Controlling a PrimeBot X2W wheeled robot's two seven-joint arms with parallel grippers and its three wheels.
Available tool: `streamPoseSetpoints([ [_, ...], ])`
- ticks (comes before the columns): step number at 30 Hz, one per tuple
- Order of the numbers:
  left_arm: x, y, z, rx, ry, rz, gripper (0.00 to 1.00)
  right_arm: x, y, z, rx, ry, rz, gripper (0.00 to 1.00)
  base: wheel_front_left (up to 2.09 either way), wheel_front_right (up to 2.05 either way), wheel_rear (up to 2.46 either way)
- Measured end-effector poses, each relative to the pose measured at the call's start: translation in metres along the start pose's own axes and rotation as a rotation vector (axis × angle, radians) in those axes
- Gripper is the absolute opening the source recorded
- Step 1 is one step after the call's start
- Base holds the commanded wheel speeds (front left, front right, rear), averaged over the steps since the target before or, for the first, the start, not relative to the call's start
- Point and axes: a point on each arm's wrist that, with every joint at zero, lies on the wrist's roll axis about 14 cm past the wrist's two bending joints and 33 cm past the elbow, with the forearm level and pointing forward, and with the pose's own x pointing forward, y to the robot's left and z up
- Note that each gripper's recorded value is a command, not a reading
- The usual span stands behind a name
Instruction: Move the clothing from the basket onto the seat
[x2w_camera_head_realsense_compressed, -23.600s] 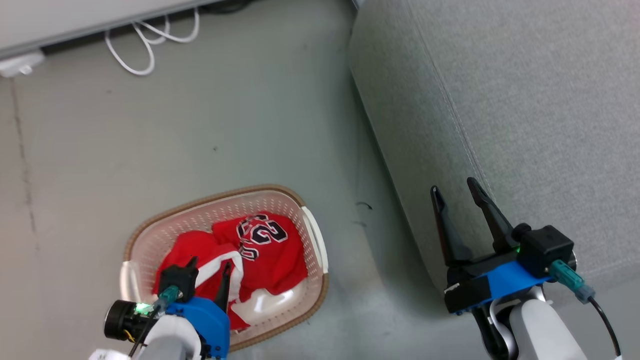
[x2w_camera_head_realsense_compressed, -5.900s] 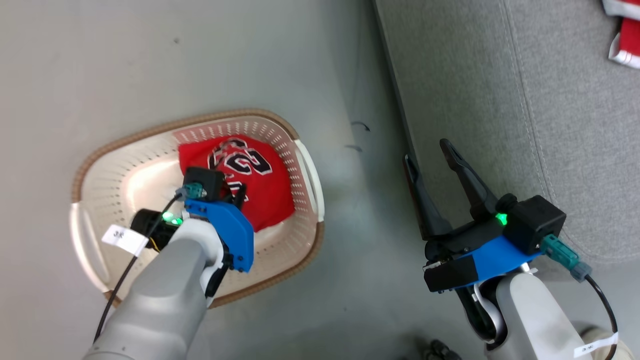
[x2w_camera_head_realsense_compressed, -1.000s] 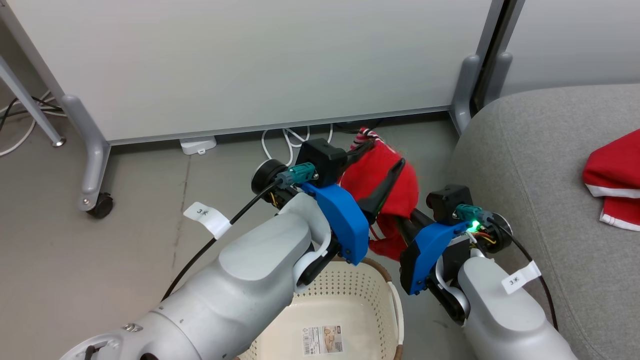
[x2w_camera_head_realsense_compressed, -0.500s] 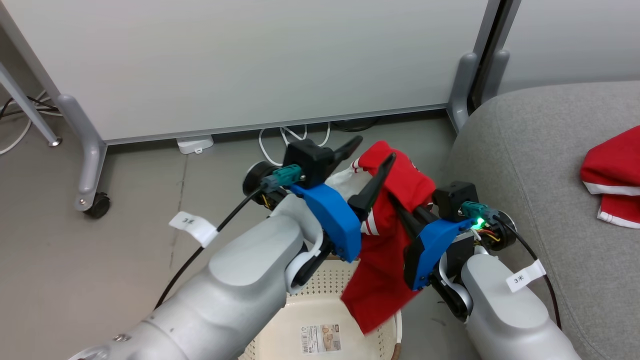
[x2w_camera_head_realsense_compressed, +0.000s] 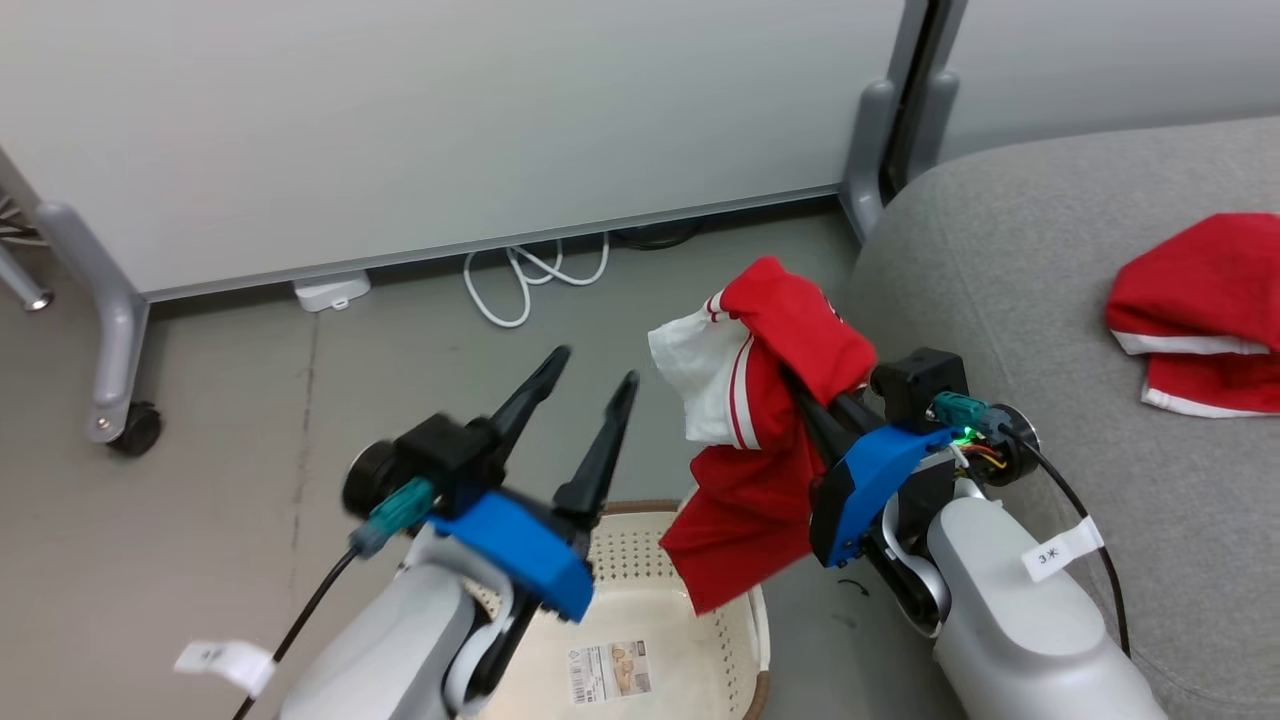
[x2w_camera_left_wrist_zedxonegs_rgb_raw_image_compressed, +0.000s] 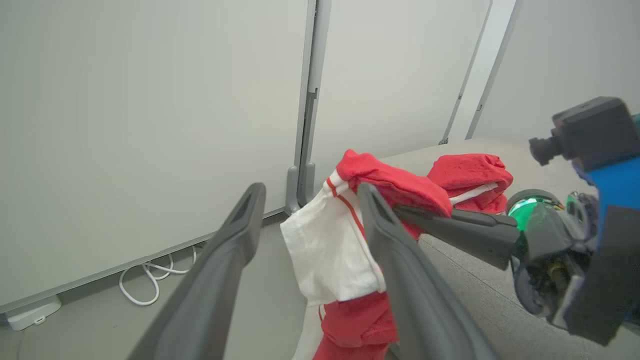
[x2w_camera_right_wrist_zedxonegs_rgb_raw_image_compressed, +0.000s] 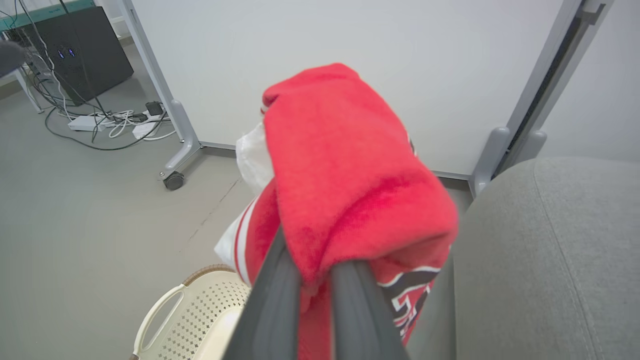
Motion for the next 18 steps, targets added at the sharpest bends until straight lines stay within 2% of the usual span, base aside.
streamPoseSetpoints([
  [9, -0.025, 0.006, -0.018, 0.008, -0.001, 0.030, 1.00, -0.020, -0.024, 0.002, 0.005, -0.019, -0.074, 0.00, 0.00, 0.00, 0.00],
  [18, -0.023, -0.018, -0.042, -0.007, 0.046, -0.036, 1.00, -0.052, -0.057, 0.000, 0.017, -0.026, -0.182, 0.00, 0.00, 0.00, 0.00],
])
